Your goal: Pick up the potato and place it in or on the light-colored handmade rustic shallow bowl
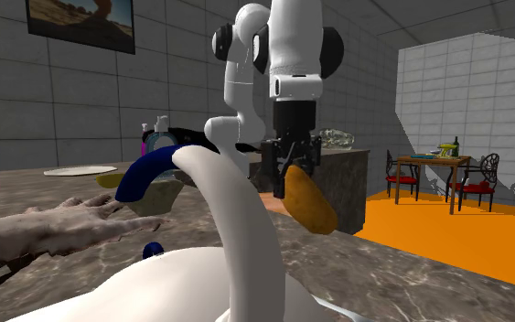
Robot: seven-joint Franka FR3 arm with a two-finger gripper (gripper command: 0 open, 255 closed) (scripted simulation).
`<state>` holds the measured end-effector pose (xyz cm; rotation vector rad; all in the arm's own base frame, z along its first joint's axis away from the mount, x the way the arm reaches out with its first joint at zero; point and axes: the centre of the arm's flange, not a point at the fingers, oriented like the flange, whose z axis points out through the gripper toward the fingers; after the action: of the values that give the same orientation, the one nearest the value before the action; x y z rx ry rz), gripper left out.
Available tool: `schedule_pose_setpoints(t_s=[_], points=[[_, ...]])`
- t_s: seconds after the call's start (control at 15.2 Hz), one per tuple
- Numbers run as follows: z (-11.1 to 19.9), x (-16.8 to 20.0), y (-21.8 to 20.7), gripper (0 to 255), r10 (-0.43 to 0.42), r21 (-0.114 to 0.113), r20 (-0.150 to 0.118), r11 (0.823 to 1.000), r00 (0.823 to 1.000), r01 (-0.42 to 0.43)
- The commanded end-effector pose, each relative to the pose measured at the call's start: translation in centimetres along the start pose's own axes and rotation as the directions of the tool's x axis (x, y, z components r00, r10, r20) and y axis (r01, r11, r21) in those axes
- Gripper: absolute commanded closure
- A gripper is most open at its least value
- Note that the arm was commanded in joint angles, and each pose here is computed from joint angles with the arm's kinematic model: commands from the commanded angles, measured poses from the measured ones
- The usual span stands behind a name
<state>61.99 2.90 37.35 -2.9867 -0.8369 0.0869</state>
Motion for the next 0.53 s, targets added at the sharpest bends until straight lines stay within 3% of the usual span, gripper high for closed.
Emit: schedule_pose_setpoints(t_s=[0.0, 0.46], points=[[-1.0, 0.0, -0.1, 255, 0.0, 0.0, 0.0, 1.0, 1.0, 0.0], [-4.7, -0.2, -0.2, 255, 0.0, 0.0, 0.0, 1.0, 1.0, 0.0]])
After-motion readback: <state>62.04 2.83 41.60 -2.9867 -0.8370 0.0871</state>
